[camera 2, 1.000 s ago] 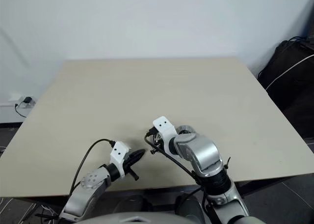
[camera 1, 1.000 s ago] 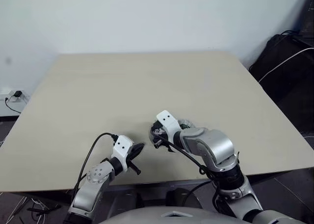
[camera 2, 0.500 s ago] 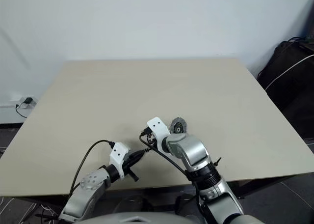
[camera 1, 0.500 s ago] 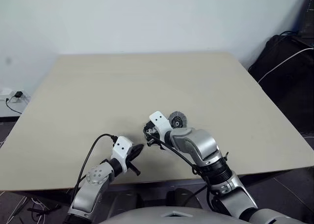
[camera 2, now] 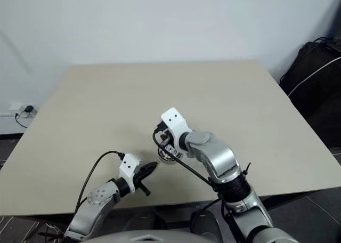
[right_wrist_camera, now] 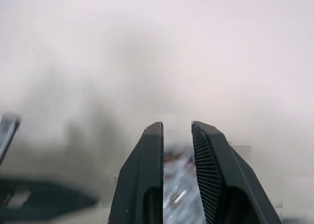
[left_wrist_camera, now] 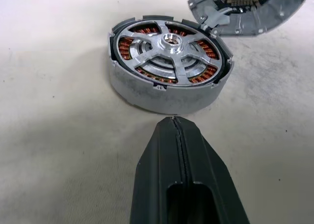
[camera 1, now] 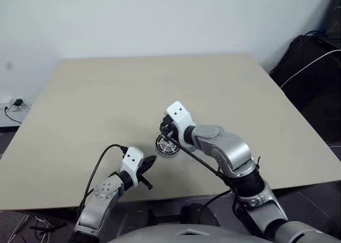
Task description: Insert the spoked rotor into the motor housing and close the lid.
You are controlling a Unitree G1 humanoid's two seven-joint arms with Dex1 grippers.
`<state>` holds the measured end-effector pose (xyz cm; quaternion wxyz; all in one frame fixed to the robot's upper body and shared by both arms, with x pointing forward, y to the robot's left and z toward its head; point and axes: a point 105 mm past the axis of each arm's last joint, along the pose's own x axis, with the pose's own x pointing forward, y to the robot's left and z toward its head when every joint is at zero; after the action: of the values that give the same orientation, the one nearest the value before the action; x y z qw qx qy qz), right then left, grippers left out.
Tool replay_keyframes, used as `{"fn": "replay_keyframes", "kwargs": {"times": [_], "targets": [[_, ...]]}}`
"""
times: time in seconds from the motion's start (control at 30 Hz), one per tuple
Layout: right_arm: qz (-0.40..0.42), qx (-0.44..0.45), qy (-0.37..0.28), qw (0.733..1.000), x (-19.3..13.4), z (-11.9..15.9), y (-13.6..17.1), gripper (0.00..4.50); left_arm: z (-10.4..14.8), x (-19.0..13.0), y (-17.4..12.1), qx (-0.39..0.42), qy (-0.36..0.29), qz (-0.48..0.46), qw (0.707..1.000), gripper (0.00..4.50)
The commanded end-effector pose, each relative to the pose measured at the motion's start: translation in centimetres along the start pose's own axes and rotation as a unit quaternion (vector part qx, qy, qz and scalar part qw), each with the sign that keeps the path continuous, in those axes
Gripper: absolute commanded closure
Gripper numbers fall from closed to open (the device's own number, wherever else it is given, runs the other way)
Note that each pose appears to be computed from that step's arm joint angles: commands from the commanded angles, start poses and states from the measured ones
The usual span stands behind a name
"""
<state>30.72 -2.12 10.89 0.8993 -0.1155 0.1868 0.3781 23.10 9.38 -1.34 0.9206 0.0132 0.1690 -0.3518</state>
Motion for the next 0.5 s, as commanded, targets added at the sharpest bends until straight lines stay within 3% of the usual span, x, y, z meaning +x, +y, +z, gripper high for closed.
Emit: {"fn": "replay_keyframes", "kwargs": {"times": [0.03, 0.27, 0.4, 0.5], "targets": [[-0.002, -0.016, -0.061, 0.998, -0.9, 2.6, -0.4, 4.46, 1.3, 0.1, 0.1, 0.012, -0.023, -0.003, 1.000, 4.50], [-0.162, -0.087, -0.085, 0.979, -2.2, 3.1, -5.9, 4.48, 1.4, 0.2, 0.1, 0.014, -0.023, -0.005, 1.000, 4.50], [-0.282, -0.156, -0.015, 0.946, -4.2, 0.7, -10.7, 4.48, 1.4, 0.1, 0.1, 0.014, -0.022, -0.004, 1.000, 4.50], [-0.296, -0.219, 0.075, 0.927, -6.0, -2.8, -12.6, 4.48, 1.4, 0.0, 0.2, 0.016, -0.023, 0.000, 1.000, 4.50]]}}
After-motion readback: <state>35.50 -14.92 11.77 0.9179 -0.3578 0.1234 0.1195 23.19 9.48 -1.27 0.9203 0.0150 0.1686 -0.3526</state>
